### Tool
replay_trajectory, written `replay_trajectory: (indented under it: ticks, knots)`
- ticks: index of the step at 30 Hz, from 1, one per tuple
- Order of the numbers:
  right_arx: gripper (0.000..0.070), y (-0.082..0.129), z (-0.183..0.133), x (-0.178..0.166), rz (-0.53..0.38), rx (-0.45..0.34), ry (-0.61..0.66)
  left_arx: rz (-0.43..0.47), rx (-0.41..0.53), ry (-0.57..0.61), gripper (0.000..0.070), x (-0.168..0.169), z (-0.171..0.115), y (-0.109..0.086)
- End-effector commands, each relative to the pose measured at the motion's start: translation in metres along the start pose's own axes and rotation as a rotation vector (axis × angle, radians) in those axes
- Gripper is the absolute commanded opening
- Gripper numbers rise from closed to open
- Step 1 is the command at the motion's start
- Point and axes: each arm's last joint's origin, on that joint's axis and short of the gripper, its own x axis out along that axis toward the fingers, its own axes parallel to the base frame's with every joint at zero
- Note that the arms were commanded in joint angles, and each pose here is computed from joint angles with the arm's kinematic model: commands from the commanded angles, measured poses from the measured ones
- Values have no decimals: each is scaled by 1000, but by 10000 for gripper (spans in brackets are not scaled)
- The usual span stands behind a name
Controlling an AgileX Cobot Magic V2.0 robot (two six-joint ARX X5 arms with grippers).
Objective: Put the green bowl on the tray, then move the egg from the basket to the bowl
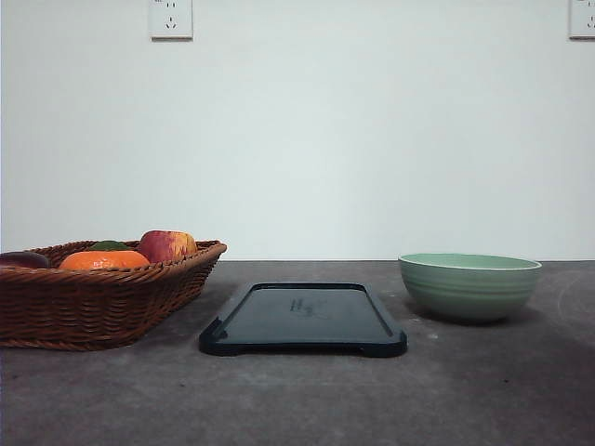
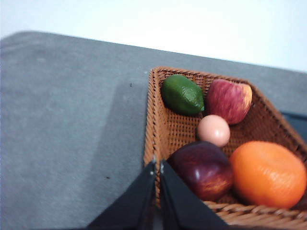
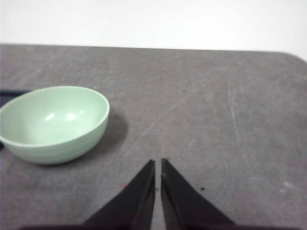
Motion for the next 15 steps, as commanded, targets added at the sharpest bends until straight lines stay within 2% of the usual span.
replay_trajectory:
  ticks: [1,3,5,9,11,15]
  knots:
    - [12,0,0,0,-4,129,-8,8,-136,22,0,2,-6,1]
    - [12,0,0,0,-3,230,-8,1,-240,24,0,2,-6,1]
    - [12,0,0,0,-3,293,-9,1,-338,23,0,2,-6,1]
    - [10,1,4,0,26,358,-43,-5,-502,19,0,1,-5,1]
    - [10,2,8,0,70,368,-75,-17,-527,-6,0,0,0,0]
    - [9,4,20,-4,146,361,-121,-86,-515,-126,0,-2,15,-4]
